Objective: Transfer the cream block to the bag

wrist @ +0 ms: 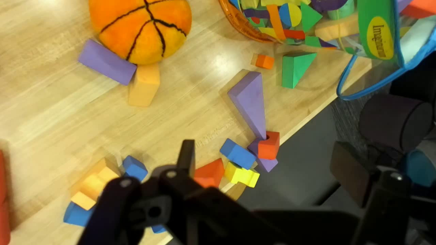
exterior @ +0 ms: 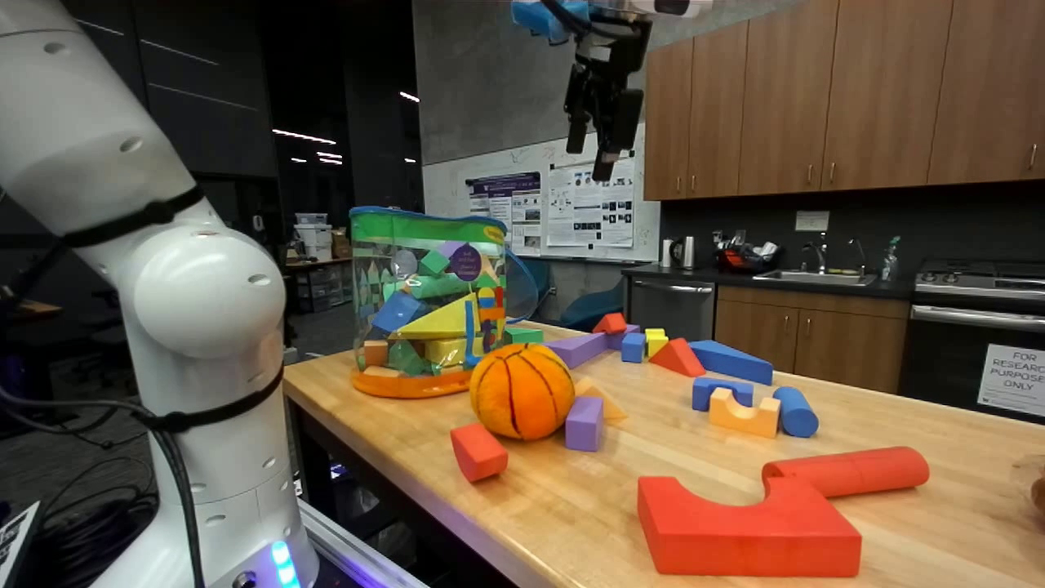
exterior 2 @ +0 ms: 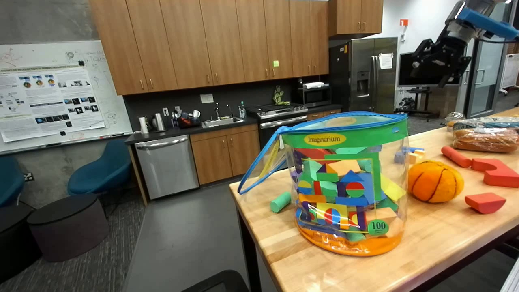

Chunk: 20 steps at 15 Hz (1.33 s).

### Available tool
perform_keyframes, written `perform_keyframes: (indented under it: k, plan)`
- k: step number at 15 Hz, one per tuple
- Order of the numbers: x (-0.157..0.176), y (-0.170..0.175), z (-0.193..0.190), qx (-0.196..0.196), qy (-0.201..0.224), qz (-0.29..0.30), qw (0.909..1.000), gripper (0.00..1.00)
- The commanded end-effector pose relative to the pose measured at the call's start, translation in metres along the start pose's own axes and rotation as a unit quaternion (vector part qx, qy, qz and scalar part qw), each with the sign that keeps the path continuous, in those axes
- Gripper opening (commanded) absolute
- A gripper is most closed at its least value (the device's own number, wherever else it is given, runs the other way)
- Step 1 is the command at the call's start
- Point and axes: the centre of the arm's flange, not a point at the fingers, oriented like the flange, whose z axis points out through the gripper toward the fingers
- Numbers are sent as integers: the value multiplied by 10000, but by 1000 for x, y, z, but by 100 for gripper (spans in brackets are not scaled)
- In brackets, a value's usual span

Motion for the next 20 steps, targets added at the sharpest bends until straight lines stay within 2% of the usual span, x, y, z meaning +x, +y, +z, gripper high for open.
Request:
perform_keyframes:
  k: [1,4,7,11,15,16,18,19,20]
  plan:
    - [18,32,31,227,-11,679,9974,100]
    - [21,57,68,-104,9,1170,9931,100]
    - [25,71,96,-557,280,1597,9852,100]
    - [30,72,110,-1316,853,1896,9693,100]
    - [27,63,124,-1922,1111,1954,9553,100]
    - [27,59,129,-1969,1100,1982,9539,100]
    - [14,42,135,-1746,993,1685,9650,100]
    - [31,55,133,-1849,941,1839,9608,100]
    - [29,50,136,-1851,920,1778,9621,100]
